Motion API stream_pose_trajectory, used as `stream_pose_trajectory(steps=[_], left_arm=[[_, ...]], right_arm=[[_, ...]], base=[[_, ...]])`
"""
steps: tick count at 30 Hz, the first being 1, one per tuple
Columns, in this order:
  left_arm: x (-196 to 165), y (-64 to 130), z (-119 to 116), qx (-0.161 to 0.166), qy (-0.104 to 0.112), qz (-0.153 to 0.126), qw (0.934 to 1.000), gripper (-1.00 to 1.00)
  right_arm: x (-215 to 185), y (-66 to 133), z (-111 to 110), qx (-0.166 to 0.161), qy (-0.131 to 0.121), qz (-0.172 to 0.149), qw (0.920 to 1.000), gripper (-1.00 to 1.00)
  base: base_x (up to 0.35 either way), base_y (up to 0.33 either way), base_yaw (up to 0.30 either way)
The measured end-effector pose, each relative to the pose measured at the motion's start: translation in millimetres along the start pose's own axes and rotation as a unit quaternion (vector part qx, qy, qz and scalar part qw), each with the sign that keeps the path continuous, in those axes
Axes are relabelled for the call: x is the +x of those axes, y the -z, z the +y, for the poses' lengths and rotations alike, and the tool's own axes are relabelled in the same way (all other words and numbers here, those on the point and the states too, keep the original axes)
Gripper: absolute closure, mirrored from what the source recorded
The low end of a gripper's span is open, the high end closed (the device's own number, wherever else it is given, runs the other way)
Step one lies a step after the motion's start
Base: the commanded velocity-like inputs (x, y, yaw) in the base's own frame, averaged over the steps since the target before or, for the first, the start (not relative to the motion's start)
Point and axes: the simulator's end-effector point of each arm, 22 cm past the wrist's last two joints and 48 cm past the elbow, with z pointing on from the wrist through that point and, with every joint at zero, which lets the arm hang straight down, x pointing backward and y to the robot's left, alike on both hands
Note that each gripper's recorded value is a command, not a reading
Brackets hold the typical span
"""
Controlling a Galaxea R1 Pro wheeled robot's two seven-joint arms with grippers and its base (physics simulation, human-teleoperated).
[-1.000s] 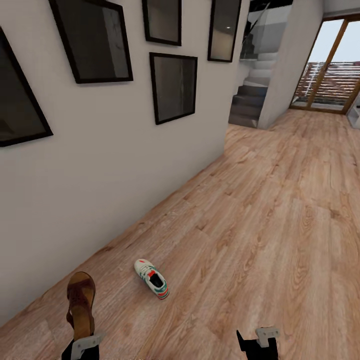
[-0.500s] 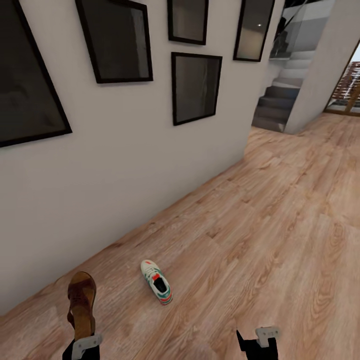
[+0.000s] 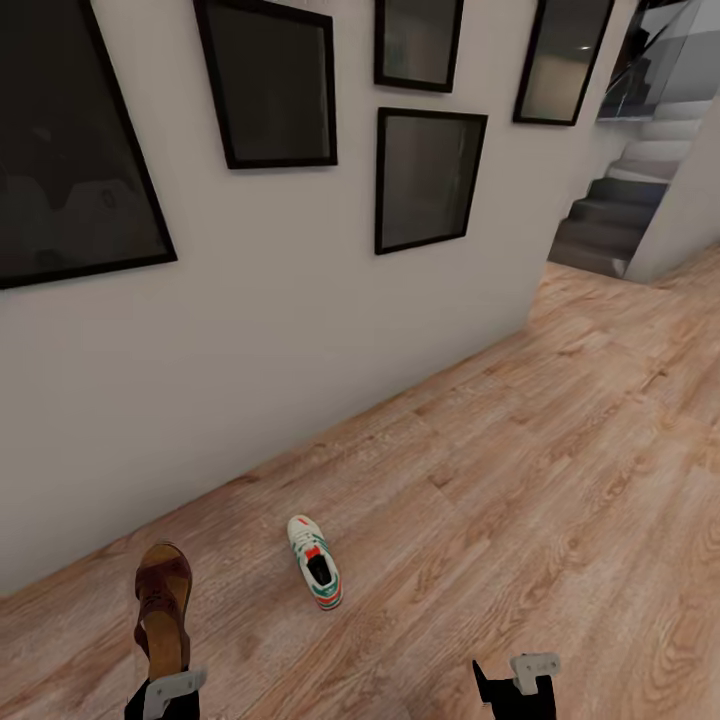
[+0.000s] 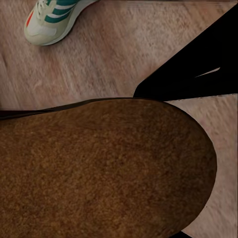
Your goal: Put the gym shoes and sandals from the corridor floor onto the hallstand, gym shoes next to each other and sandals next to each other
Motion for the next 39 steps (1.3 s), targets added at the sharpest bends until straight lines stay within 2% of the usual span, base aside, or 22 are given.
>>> stream_pose_trajectory(steps=[22,31,39], left_arm=[[-8.4,-0.5,0.5,0.0,0.002,-0.009,1.0,1.0],[-11.8,-0.7,1.1,-0.001,0.002,-0.013,0.9999,1.0],[-12.4,-0.7,0.7,0.0,0.002,-0.013,0.9999,1.0]], right_arm=[[-8.6,0.6,-0.6,0.001,0.0,-0.009,1.0,-1.0],[-11.8,0.9,-1.0,0.001,0.0,-0.012,0.9999,-1.0],[-12.9,1.0,-1.6,0.001,0.001,-0.013,0.9999,-1.0]], base=[[-0.032,-0.263,0.26],[-0.001,-0.04,0.228],[0.0,-0.002,0.043]])
